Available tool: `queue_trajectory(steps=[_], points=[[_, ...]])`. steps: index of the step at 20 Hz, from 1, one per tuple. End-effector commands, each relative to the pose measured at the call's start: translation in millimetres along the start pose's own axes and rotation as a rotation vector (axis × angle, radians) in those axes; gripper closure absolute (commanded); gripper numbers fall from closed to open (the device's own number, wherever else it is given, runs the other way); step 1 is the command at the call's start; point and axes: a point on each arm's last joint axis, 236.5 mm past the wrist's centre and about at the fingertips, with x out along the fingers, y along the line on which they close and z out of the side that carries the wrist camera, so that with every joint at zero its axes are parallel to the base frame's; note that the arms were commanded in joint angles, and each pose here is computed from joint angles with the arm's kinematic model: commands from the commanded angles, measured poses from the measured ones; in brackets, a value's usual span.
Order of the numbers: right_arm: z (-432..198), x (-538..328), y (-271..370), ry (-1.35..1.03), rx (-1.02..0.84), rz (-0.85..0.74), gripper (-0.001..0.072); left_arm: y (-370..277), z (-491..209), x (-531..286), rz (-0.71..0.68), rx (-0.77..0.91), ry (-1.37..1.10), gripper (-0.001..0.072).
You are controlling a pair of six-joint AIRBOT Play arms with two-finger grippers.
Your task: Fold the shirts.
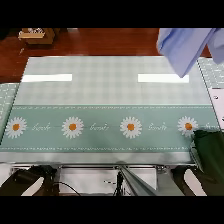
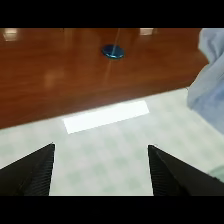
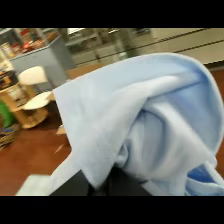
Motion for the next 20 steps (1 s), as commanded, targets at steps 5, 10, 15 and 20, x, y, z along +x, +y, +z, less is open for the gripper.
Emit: queue_trajectory(steps=[5, 10, 15, 20], points=[[-98.6, -24.6, 52.7, 0.413, 0.059, 0.180, 0.0688, -10.5, -60.1, -24.3, -0.023, -0.046, 0.220, 0.0001], [-215.4, 18.0, 67.6, 0.735, 0.052, 0.230, 0.0688, -14.4, -99.1, -4.6, -0.069, -0.103, 0.326, 0.0001], [-373.0, 57.4, 96.5, 1.038, -0.176, 0.257, 0.0687, -1.9, -154.9, 15.3, -0.050, -0.150, 0.466, 0.0001], [-439.2, 113.6, 70.8, 1.069, -0.196, 0.118, 0.0687, 8.1, -212.2, 25.8, -0.033, -0.196, 0.607, 0.0001]])
